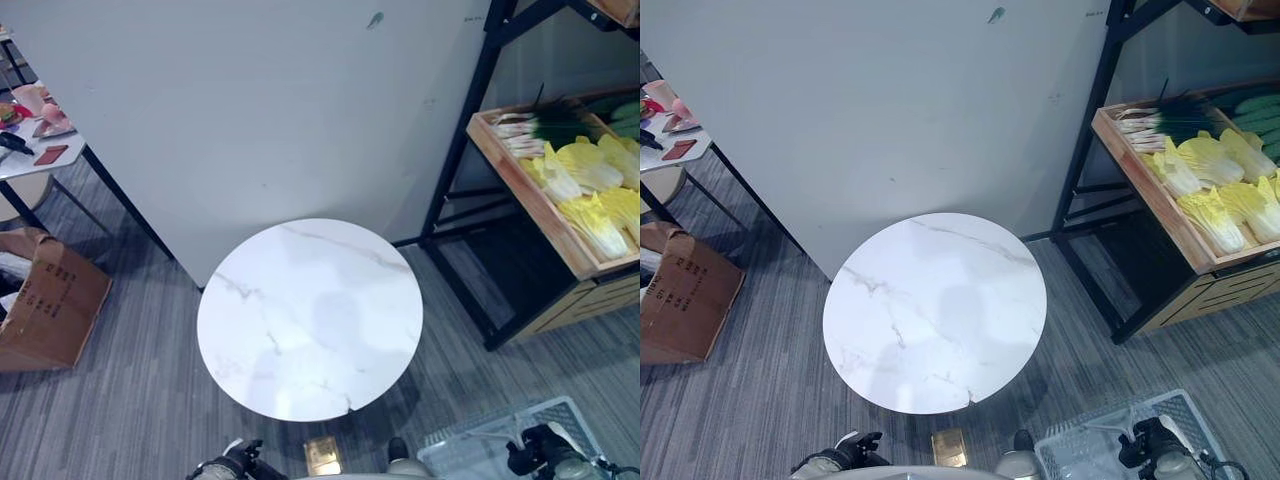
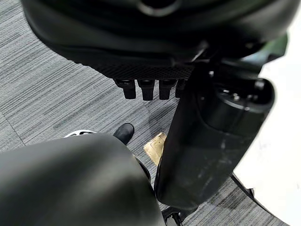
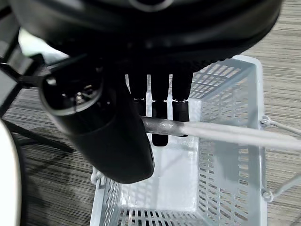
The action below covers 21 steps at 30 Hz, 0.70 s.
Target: Get the vegetables into the basket
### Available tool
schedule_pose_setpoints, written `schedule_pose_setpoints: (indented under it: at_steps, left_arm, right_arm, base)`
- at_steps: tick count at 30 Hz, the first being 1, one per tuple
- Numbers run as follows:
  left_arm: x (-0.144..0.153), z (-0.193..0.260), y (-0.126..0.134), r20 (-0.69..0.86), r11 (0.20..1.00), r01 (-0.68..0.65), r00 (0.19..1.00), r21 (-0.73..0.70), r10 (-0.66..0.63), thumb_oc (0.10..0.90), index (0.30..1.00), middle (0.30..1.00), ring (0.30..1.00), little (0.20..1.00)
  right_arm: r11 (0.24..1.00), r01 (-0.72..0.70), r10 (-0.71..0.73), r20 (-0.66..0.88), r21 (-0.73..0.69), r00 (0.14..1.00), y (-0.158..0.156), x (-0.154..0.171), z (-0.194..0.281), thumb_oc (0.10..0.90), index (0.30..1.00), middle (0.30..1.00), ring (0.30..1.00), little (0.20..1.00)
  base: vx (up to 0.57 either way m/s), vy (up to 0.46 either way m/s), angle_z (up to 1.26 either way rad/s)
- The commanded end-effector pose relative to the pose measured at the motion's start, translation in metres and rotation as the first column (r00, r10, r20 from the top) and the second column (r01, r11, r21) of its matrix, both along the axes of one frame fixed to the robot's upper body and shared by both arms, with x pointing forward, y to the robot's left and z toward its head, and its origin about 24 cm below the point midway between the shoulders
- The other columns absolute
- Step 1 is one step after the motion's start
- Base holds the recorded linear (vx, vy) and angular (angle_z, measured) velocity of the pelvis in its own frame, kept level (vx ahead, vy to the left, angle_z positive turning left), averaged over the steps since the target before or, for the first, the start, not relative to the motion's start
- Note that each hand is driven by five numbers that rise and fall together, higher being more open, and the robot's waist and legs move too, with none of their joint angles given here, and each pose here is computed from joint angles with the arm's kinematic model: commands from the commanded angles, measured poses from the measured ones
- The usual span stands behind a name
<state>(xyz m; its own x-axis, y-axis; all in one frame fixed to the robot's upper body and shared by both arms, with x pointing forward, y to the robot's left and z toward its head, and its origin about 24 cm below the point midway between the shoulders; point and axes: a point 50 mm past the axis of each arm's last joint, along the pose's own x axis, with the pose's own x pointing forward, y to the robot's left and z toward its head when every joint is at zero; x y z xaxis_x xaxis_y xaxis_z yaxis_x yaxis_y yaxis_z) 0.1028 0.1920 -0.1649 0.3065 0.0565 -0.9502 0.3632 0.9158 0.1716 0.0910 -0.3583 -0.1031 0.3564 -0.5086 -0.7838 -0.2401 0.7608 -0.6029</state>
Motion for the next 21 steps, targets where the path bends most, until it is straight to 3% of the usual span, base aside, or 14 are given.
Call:
schedule_pose_setpoints:
  at_steps: [1,14,21]
  left_arm:
    - [0.006,0.004,0.022,-0.008,0.996,0.045,0.999,0.073,-0.044,0.900,1.000,1.000,1.000,1.000]
    - [0.010,0.005,0.021,0.012,0.994,0.066,0.998,0.086,-0.067,0.900,1.000,1.000,1.000,1.000]
    - [0.019,0.009,0.026,0.045,0.992,0.069,0.996,0.107,-0.074,0.900,1.000,1.000,1.000,1.000]
  right_arm:
    - [1.000,0.017,-0.015,0.163,-0.010,0.986,-0.007,0.045,0.019,0.400,0.300,0.300,0.300,0.300]
    - [0.999,-0.047,0.041,0.197,0.023,0.979,0.012,0.061,0.015,0.400,0.300,0.300,0.300,0.300]
    - [0.983,-0.182,0.178,0.202,0.002,0.963,0.027,0.085,0.020,0.400,0.300,0.300,0.300,0.300]
  base:
    - [0.00,0.000,0.00]
    - [-0.02,0.043,-0.03]
    - [-0.11,0.085,-0.15]
